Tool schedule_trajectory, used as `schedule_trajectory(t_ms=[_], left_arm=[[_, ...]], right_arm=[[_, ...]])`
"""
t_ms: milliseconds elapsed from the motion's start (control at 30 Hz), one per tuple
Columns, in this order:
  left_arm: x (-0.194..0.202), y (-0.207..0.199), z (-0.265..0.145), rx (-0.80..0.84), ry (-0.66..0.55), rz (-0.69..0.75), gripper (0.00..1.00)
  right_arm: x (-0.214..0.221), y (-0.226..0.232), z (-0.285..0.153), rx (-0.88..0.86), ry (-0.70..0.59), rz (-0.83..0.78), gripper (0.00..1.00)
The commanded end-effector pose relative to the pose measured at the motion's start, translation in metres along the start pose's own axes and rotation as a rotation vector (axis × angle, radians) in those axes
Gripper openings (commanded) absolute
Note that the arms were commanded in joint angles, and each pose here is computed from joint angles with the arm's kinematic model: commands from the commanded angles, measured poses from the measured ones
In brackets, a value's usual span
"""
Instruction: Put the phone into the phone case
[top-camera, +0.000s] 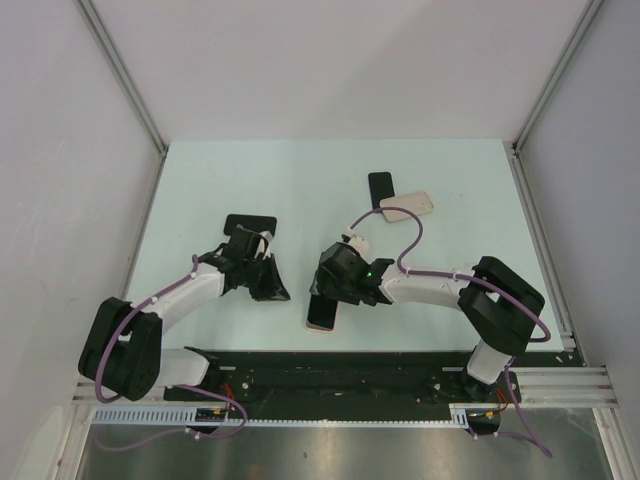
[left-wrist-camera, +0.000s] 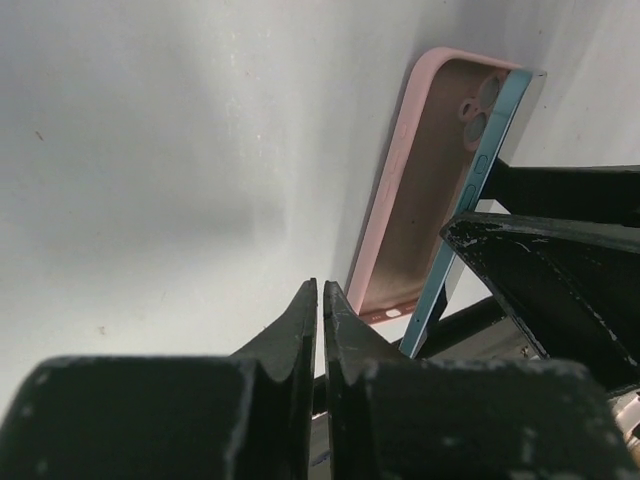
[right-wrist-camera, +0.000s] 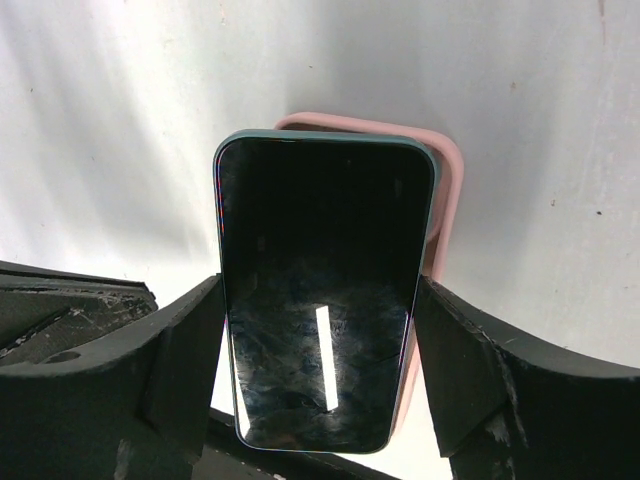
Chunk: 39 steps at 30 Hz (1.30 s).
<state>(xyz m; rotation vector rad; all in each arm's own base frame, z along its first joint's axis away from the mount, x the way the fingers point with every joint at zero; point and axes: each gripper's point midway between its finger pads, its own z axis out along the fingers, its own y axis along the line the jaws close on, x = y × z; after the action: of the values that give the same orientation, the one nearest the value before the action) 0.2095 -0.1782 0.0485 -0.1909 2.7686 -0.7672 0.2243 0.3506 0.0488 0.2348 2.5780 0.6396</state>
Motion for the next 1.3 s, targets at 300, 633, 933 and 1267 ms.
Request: schedule_trajectory(t_ms=[300, 633, 933, 1267], left_arm=[[-0.023, -0.017, -0.018, 0.009, -0.070, 0.045, 0.20], [-0.047, -0.040, -0.006, 0.070, -0.070, 0.050, 0.20], [-0.044, -0.043, 0.029, 0.053, 0.027, 0.058, 0.14], [-0.026, -0.061, 0.051, 0.062, 0.095, 0.100, 0.12]], right_arm=[[-0.017, 0.017, -0.016, -0.018, -0.061, 0.036, 0.84], [-0.032, 0.005, -0.028, -0.015, -0.052, -0.059, 0.84], [-0.019, -0.013, -0.013, -0.048, -0.002, -0.084, 0.79], [-0.005, -0.029, -0.005, -0.103, 0.040, -0.067, 0.73]])
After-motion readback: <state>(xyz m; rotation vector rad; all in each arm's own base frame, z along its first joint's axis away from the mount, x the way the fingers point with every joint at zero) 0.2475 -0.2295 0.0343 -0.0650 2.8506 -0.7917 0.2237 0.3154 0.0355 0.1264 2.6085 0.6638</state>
